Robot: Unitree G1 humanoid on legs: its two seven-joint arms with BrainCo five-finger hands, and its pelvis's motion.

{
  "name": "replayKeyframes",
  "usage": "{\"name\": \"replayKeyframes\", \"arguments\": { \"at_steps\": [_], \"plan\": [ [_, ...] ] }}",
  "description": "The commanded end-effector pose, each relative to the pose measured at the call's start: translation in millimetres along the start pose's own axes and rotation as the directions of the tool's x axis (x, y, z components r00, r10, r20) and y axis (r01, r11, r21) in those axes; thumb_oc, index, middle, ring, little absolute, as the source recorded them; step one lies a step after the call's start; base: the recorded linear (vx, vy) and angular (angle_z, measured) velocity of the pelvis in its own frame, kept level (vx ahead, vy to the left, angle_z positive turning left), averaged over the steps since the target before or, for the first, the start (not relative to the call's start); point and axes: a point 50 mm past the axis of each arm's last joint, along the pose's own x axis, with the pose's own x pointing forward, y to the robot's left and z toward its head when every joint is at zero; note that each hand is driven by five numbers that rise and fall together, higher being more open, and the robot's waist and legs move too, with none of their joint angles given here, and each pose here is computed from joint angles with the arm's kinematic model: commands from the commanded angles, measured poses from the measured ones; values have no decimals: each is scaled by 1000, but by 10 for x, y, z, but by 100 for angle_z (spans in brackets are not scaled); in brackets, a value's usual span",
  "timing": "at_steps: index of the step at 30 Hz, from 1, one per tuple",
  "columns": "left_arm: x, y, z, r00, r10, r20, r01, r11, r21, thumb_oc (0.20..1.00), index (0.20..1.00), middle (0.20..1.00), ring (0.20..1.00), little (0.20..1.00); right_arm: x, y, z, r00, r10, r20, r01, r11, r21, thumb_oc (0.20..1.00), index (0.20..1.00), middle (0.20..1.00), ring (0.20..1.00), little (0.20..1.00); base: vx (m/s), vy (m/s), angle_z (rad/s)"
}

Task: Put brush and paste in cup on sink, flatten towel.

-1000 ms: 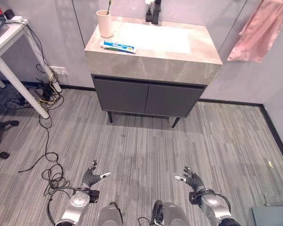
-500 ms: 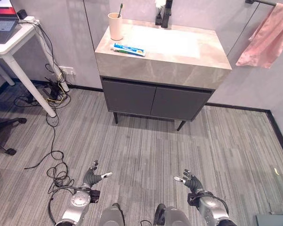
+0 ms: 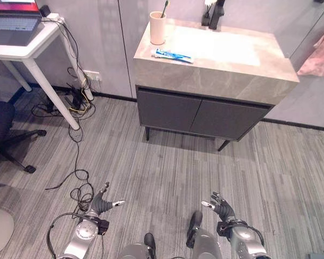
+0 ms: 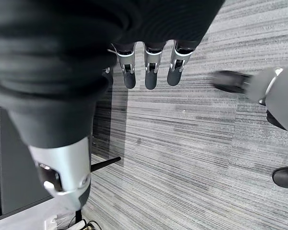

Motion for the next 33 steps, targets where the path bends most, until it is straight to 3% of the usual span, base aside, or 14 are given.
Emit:
{"name": "replayKeyframes", "arguments": {
  "at_steps": [1, 5, 13, 20, 27, 33],
  "plan": [
    [68, 107, 349, 987, 32, 156, -30, 999, -15, 1000, 1000, 1000, 1000, 1000, 73, -59, 281, 994, -29, 105, 26, 999, 29, 1000, 1000, 1000, 1000, 1000, 396, -142, 30],
    [16, 48, 201, 996, -4, 92, 11, 997, -72, 1000, 1000, 1000, 1000, 1000, 1, -184, 161, 997, -38, 65, 38, 999, -11, 1000, 1000, 1000, 1000, 1000, 468, -295, 51],
    [89, 98, 314, 992, -16, 122, 14, 1000, 11, 1000, 1000, 1000, 1000, 1000, -20, -425, 236, 990, -114, 78, 119, 991, -61, 1000, 1000, 1000, 1000, 1000, 336, -216, -18],
    [18, 149, 184, 996, -2, 87, 0, 1000, 28, 1000, 1000, 1000, 1000, 1000, -35, -431, 171, 994, -98, 52, 104, 986, -133, 1000, 1000, 1000, 1000, 1000, 399, 182, -30],
    [-20, 288, 188, 995, -10, 98, 2, 997, 83, 1000, 1000, 1000, 1000, 1000, -22, -331, 125, 997, -71, 36, 75, 991, -108, 1000, 1000, 1000, 1000, 1000, 324, 262, -27],
    [-163, 472, -35, 997, -67, 26, 56, 952, 301, 1000, 1000, 1000, 1000, 1000, 15, -290, 232, 997, -37, 69, 49, 983, -174, 1000, 1000, 1000, 1000, 1000, 214, 344, -24]
  ]
}}
